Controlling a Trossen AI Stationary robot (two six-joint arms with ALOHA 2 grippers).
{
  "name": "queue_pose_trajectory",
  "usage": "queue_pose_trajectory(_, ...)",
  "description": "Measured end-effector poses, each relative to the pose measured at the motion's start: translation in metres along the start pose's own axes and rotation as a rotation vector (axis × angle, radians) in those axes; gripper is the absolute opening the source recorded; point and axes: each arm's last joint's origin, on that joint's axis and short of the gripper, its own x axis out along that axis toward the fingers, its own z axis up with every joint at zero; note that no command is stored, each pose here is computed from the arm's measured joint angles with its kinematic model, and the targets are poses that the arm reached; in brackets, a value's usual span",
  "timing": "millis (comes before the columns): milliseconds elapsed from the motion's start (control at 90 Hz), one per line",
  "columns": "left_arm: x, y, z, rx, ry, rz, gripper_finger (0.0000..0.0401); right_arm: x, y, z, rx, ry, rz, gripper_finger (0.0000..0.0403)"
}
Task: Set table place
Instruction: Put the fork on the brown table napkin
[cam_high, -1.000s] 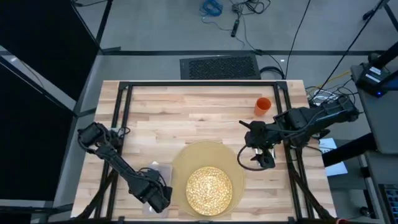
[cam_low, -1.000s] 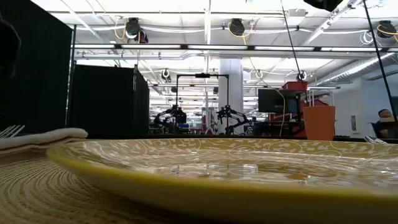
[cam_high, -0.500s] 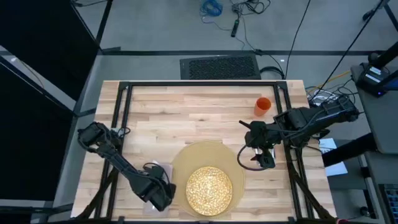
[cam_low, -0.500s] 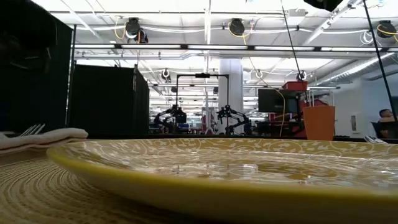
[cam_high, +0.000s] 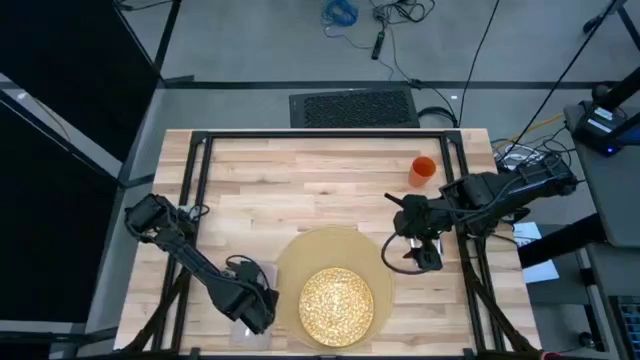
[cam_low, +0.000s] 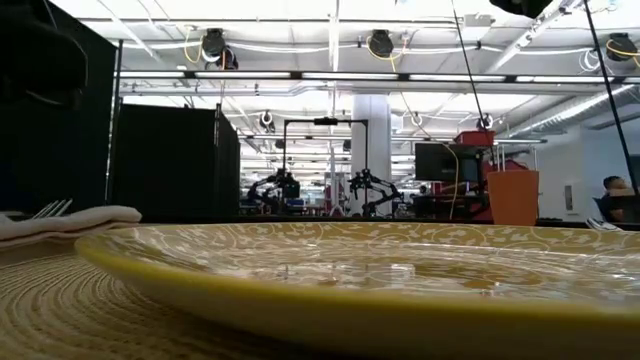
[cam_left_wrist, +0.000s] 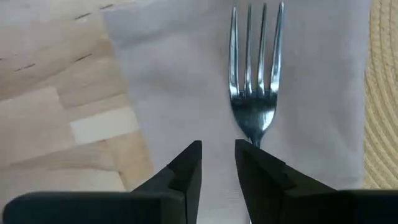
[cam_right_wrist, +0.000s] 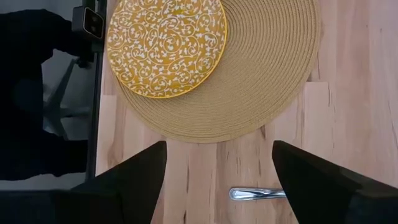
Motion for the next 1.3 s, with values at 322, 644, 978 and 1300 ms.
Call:
queue_pose_trajectory(322, 0.009, 0.003, -0.002, 0.005, 0.045, 0.005, 0.0083, 0.0, 0.0, 0.0, -0.001, 0.001, 0.001, 0.0279)
queue_pose_trajectory(644, 0.016, 0.006, -0.006, 0.02, 0.085, 0.061, 0.0082, 0.0, 0.0, 0.0, -0.002, 0.001, 0.0, 0.0279)
queue_pose_trajectory(978, 0.018, 0.008, -0.01, 0.031, 0.089, 0.055, 0.0081, 0.0, 0.002, -0.001, -0.001, 0.004, 0.001, 0.0279)
queue_pose_trajectory(1300, 0.018, 0.013, -0.015, 0.042, 0.121, 0.091, 0.0081, 0.001, 0.011, -0.005, -0.021, 0.014, 0.017, 0.0279)
